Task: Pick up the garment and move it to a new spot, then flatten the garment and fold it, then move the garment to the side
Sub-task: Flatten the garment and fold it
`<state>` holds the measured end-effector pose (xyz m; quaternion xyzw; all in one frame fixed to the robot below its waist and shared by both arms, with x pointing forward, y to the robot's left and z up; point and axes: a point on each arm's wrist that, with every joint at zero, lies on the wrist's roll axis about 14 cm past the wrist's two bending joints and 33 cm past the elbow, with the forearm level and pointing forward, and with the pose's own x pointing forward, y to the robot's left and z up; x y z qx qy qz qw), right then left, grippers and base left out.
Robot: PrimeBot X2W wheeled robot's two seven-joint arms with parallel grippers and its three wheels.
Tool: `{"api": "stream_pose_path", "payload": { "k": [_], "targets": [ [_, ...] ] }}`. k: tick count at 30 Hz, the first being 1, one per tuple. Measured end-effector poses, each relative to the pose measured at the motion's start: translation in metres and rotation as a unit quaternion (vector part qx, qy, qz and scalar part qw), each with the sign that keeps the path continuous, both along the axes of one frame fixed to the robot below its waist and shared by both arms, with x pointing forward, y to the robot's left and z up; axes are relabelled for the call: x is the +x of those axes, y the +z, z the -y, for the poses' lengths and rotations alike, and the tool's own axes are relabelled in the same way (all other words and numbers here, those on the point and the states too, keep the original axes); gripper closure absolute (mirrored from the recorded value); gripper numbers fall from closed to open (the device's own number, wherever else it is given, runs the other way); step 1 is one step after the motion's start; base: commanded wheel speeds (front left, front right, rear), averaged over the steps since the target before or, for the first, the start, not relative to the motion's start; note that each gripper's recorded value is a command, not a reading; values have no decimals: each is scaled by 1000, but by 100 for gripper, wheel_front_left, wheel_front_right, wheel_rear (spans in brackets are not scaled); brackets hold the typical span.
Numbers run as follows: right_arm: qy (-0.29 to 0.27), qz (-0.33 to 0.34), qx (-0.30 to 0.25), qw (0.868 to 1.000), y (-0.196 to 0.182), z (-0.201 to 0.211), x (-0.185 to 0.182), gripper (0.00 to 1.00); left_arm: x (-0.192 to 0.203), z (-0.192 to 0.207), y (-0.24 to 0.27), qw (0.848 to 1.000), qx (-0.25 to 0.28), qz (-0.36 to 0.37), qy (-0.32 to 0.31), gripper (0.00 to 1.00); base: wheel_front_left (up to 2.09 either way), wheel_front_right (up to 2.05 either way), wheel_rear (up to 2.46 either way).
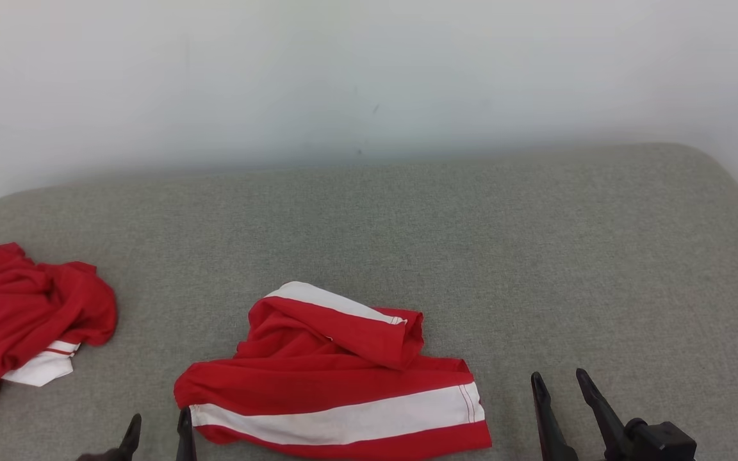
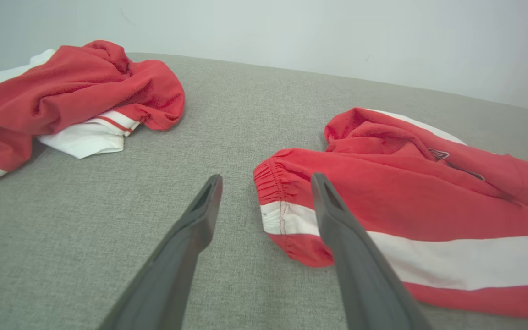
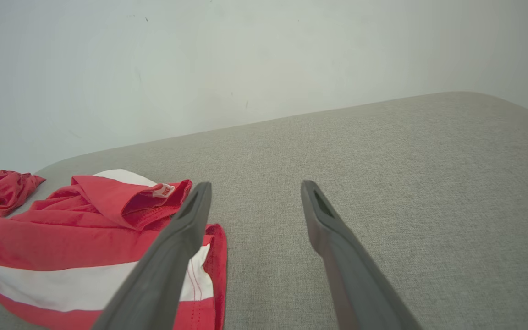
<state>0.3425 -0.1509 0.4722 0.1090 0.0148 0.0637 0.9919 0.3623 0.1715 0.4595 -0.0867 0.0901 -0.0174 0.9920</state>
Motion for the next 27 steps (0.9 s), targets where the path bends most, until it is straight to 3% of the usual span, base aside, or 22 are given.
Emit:
{"api": "stream_pose_path", "payload": {
  "k": [9, 17, 27],
  "targets": [
    [5, -8, -2, 1000, -2, -2, -3, 0, -15, -5, 11, 999, -12, 45, 19, 0, 0, 0, 0],
    [46, -66, -17, 997, -22, -19, -1, 0, -28, -14, 30, 995, -1, 90, 39, 0, 0, 0, 0],
    [109, -151, -39, 982, -46, -48, 13, 0, -43, -31, 26, 994, 5, 93, 60, 0, 0, 0, 0]
  ]
}}
